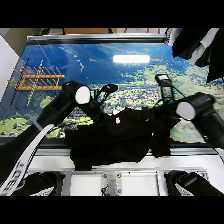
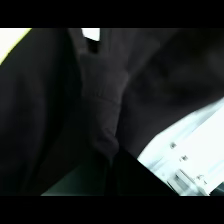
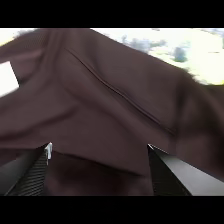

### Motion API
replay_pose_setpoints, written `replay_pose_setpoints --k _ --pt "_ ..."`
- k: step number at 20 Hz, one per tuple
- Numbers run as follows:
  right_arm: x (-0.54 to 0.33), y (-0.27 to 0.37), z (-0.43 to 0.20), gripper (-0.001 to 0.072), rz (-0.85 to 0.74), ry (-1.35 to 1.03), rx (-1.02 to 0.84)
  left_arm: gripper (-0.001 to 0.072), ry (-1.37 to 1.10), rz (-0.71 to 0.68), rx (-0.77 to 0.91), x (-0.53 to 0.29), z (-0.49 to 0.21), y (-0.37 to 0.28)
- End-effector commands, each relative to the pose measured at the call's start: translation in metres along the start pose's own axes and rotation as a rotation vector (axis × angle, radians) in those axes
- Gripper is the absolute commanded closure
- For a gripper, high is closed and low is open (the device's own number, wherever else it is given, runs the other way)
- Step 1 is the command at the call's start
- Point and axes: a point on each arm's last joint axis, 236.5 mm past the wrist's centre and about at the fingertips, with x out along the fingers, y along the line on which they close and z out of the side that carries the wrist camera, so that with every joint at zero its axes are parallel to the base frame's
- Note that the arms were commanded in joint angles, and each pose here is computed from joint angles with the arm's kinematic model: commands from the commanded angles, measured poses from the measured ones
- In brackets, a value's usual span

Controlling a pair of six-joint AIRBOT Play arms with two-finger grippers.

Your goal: Fold the clothes and pants, and hang the long-sleeved shirts on hangers.

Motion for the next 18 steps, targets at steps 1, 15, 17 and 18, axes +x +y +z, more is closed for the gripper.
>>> replay_pose_setpoints --k 1,15,17,18 --pt "0.031 0.027 0.0 0.005 0.023 0.023 0.016 0.0695 -0.049 -0.006 0.029 -0.018 -0.021 -0.02" --pt "0.076 0.067 0.004 0.0181 -0.021 0.086 -0.03 0.0695 -0.104 0.033 -0.003 -0.036 -0.028 -0.015" --pt "0.081 0.06 0.006 0.0181 -0.074 0.124 -0.044 0.0695 -0.104 0.033 -0.003 -0.036 -0.028 -0.015" --pt "0.084 0.059 0.007 0.0181 -0.086 0.139 -0.045 0.0695 -0.105 0.033 -0.003 -0.036 -0.028 -0.015"
